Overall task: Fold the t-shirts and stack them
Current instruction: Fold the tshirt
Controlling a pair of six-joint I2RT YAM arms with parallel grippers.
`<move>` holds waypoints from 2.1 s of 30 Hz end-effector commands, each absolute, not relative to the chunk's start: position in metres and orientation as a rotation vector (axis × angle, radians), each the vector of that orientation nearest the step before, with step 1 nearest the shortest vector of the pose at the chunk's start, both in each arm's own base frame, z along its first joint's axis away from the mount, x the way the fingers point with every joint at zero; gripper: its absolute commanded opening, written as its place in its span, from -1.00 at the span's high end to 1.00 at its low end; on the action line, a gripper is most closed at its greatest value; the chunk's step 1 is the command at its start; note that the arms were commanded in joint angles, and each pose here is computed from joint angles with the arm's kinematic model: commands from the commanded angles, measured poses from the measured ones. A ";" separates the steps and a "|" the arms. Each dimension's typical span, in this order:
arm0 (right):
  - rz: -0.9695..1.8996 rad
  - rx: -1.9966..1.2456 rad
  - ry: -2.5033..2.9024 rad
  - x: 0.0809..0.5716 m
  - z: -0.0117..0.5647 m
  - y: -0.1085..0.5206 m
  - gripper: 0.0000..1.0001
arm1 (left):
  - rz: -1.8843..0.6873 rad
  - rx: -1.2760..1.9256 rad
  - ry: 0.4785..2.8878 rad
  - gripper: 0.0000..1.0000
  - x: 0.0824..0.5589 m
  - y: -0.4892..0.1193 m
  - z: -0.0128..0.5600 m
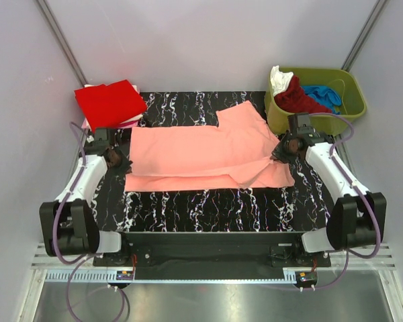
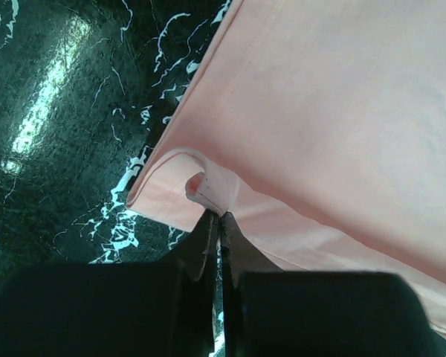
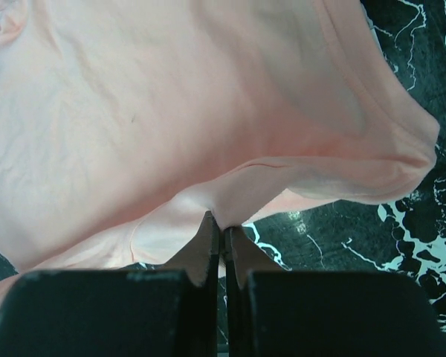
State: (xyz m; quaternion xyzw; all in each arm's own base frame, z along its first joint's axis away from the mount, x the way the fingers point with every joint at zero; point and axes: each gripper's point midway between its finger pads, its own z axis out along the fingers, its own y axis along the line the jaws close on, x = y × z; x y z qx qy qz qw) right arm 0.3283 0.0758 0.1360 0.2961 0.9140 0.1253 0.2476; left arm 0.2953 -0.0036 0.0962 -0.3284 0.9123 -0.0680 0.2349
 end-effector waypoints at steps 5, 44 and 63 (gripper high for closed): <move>0.311 0.818 2.452 0.364 0.130 0.062 1.00 | -0.128 -0.884 2.492 1.00 0.327 0.010 0.089; 0.739 0.736 2.531 0.318 0.078 0.086 0.06 | -0.165 -0.450 2.214 -0.59 0.237 0.003 0.213; 0.735 0.709 2.614 0.344 0.032 0.109 0.22 | -0.090 -0.509 2.098 -0.60 0.236 0.018 0.214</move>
